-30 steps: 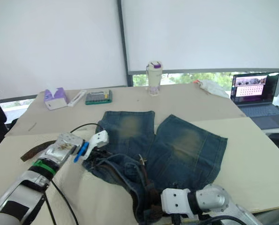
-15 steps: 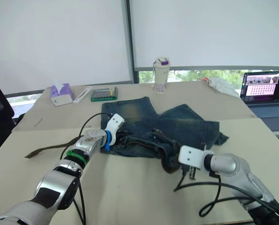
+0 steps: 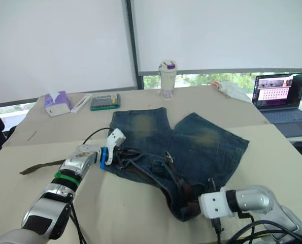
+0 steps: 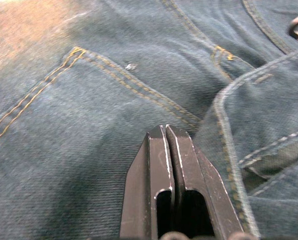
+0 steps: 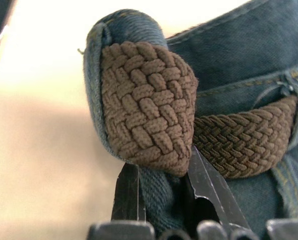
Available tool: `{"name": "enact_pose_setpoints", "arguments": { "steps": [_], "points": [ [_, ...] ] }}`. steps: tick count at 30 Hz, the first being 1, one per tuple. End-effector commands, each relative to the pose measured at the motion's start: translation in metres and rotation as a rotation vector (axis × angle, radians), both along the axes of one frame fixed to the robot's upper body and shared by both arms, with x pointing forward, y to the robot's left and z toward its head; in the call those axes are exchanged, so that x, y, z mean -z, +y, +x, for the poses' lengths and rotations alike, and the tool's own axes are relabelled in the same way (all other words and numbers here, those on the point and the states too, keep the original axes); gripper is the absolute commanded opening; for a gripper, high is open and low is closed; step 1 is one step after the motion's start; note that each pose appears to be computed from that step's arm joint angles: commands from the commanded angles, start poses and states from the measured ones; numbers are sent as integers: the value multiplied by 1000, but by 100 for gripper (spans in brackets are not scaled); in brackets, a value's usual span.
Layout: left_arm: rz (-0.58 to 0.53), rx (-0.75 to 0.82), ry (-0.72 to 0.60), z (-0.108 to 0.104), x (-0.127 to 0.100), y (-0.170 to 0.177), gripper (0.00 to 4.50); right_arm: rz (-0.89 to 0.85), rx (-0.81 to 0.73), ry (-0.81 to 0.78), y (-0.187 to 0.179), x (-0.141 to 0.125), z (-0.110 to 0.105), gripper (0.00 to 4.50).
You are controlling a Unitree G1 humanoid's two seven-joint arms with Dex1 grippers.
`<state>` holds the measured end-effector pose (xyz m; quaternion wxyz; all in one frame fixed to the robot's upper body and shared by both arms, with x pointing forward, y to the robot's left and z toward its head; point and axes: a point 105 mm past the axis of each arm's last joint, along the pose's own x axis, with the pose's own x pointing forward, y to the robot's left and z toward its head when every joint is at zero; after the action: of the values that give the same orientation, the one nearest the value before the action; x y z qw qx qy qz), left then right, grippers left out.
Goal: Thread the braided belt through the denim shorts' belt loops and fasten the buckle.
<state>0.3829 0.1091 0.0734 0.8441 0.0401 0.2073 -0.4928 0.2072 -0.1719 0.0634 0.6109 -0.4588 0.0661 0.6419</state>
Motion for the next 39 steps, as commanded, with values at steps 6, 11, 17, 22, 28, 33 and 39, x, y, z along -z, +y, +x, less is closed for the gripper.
{"name": "enact_pose_setpoints", "arguments": {
  "steps": [6,11,17,22,28,33,39],
  "points": [
    [96,328,0,-34,-4,6,10,53,158,-1,-3,-2,18,0],
    [203,443,-52,-50,16,13,0,332,344,242,8,-35,5,162],
    [182,521,-146,-59,5,14,0,340,392,520,6,-58,-40,324],
    [137,565,-169,-76,-9,23,0,471,517,436,-8,-74,-36,324],
    [160,622,-142,-102,-13,43,0,624,628,395,-26,-94,-34,324],
    [337,712,-103,-125,5,73,0,544,538,581,-6,-83,-63,324],
    [300,664,-103,-120,1,79,0,638,512,595,-1,-97,-77,324]
  ]
}}
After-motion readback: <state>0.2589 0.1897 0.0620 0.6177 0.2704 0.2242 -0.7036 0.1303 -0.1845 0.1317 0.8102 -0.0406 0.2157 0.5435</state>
